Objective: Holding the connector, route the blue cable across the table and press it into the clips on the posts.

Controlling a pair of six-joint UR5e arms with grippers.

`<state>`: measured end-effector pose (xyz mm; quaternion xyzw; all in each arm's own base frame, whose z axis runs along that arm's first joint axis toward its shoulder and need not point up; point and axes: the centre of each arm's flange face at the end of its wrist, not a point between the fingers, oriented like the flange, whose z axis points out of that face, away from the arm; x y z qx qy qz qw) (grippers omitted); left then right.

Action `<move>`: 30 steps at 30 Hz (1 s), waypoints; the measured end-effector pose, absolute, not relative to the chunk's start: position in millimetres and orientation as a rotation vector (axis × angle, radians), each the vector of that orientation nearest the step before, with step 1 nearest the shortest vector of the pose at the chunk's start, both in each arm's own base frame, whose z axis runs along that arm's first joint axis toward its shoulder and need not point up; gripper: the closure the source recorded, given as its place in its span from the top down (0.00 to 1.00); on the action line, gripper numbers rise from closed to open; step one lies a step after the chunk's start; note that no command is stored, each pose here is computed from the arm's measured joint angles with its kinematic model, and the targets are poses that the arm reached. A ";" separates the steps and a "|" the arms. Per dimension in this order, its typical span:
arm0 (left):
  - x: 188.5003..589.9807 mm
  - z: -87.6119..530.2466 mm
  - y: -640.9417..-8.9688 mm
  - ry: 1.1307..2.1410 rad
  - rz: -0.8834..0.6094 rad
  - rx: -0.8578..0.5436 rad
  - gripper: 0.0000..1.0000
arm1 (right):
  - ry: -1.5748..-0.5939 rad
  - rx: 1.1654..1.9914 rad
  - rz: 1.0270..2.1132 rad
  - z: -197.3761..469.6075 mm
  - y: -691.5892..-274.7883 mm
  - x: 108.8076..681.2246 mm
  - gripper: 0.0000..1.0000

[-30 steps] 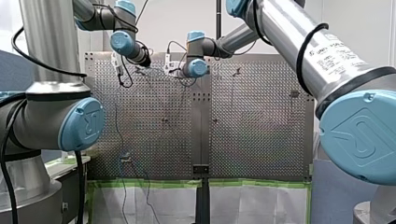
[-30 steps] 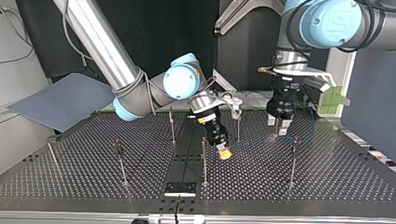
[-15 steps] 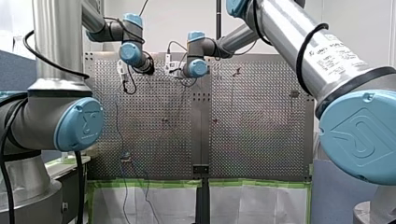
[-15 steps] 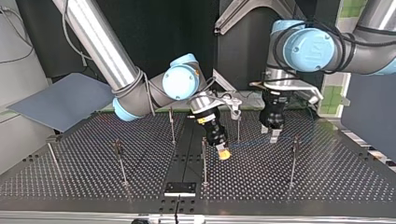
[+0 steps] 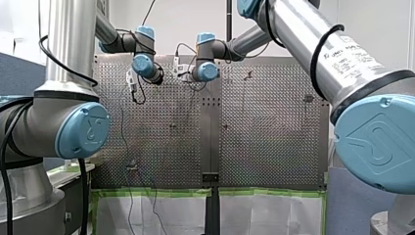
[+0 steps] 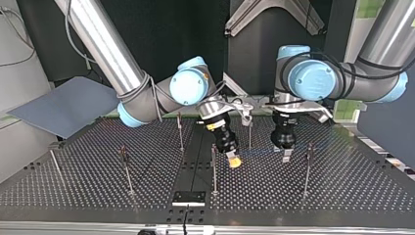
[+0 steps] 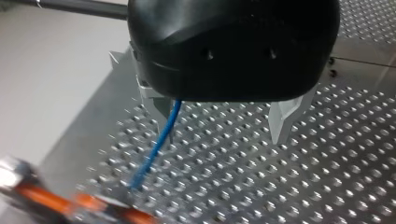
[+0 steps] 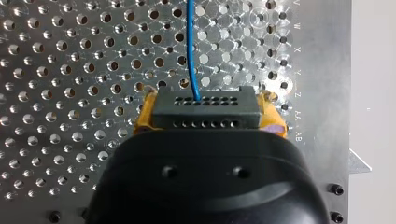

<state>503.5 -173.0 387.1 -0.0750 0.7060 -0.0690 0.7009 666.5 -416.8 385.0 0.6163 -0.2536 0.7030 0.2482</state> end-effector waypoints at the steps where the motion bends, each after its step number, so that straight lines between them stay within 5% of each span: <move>1: 505.6 383.2 -172.7 1.578 -0.152 -0.168 1.00 | -0.691 1.680 1.916 385.1 -416.7 666.5 0.00; 4: 511.8 370.1 -171.6 1.600 -0.143 -0.172 0.96 | -0.692 1.681 1.915 384.8 -416.7 666.4 0.00; 6: 515.0 364.9 -171.0 1.604 -0.137 -0.173 0.64 | -0.692 1.683 1.914 384.6 -416.5 666.4 0.00; 7: 515.9 363.8 -170.7 1.604 -0.134 -0.174 0.64 | -0.692 1.684 1.914 384.5 -416.4 666.4 0.00; 9: 517.0 362.9 -169.7 1.601 -0.126 -0.180 0.27 | -0.693 1.686 1.912 384.3 -416.0 666.5 0.00; 10: 517.0 363.1 -169.2 1.598 -0.120 -0.183 0.27 | -0.693 1.687 1.912 384.2 -415.8 666.5 0.00; 11: 516.9 363.4 -168.5 1.596 -0.114 -0.188 0.07 | -0.693 1.689 1.911 384.0 -415.6 666.5 0.00; 12: 516.7 363.8 -167.6 1.594 -0.106 -0.196 0.00 | -0.693 1.690 1.911 383.8 -415.1 666.7 0.00; 30: 492.9 342.5 -164.9 1.667 -0.022 -0.254 0.00 | -0.742 1.744 1.846 365.3 -405.5 665.3 0.00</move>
